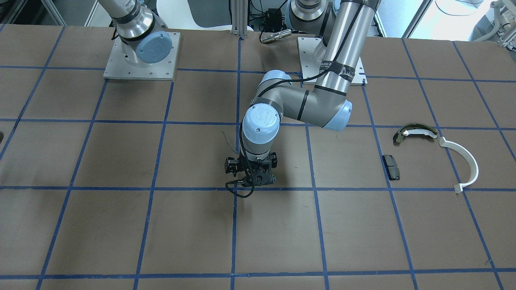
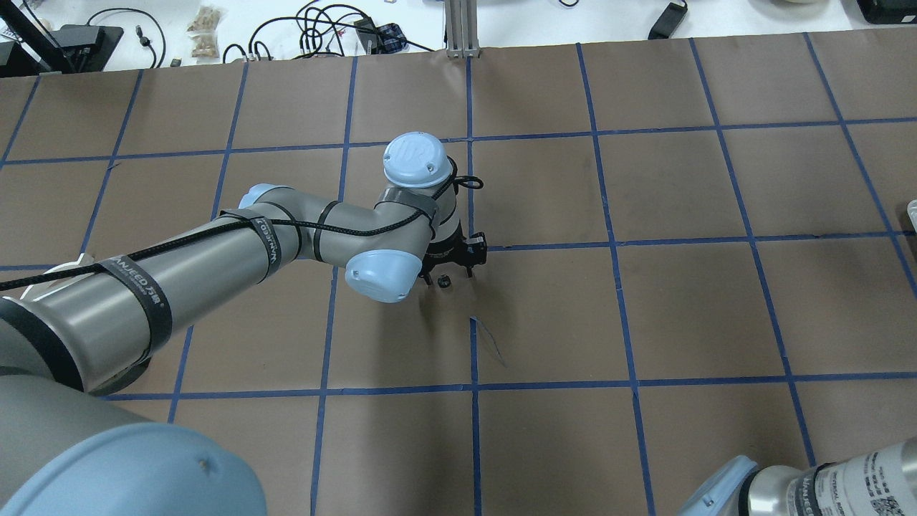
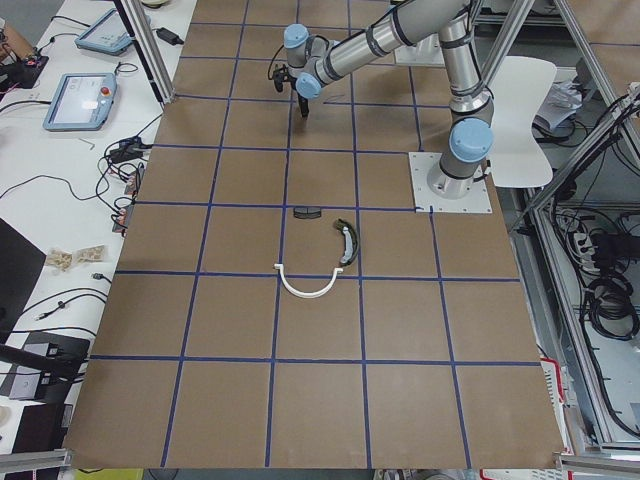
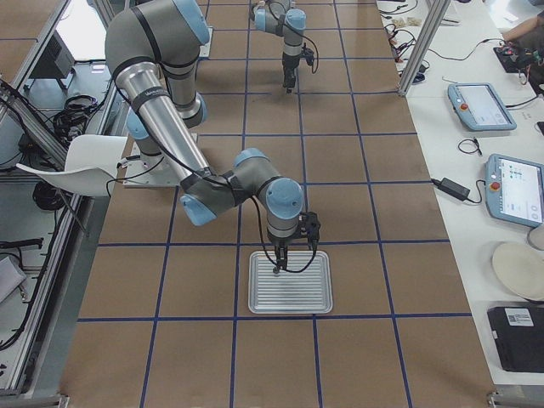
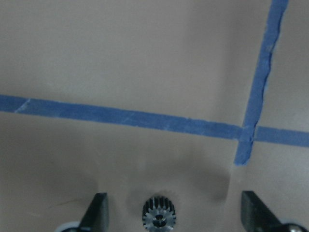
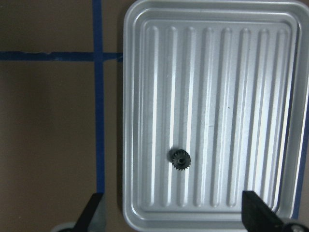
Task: Place bearing gear from tray to pile
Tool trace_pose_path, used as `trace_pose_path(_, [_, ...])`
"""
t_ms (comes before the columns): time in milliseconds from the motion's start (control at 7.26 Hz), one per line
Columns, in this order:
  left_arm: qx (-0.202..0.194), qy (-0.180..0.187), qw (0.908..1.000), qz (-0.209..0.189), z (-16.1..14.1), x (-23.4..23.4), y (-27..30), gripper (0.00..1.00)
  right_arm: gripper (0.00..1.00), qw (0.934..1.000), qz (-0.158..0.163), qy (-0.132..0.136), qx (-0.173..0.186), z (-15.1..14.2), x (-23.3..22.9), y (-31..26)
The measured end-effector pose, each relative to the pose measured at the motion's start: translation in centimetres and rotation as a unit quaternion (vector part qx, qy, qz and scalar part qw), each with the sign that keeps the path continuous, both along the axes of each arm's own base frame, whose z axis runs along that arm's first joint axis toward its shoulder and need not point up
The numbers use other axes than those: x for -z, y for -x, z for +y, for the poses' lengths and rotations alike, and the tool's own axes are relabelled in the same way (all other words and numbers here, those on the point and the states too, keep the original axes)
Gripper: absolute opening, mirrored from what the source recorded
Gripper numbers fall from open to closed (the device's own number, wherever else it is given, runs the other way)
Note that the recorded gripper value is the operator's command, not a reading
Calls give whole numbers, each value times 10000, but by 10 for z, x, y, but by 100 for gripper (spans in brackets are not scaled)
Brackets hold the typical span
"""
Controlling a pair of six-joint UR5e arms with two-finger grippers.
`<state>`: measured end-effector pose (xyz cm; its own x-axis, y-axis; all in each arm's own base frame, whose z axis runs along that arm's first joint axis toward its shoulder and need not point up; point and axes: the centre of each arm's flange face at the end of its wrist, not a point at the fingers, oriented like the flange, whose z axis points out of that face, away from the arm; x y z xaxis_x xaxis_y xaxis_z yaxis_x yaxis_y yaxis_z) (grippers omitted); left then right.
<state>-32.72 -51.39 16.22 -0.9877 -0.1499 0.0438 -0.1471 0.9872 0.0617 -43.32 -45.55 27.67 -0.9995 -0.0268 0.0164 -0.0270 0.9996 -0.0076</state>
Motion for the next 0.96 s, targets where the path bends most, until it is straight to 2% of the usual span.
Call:
trace_pose_path(138, [22, -12, 10000, -11, 1, 2, 0, 11, 100, 10000, 58, 45, -1, -5, 26, 12])
trace_pose_path(413, [81, -64, 9999, -37, 7, 6, -1, 11, 92, 9999, 36, 37, 95, -10, 57, 20])
trace_pose_path(827, [83, -17, 10000, -33, 11, -2, -4, 9, 54, 9991, -132, -71, 387, -10, 86, 21])
trace_pose_path(964, [48, 83, 9999, -47, 0, -15, -8, 8, 47, 9988, -148, -84, 463, -10, 88, 21])
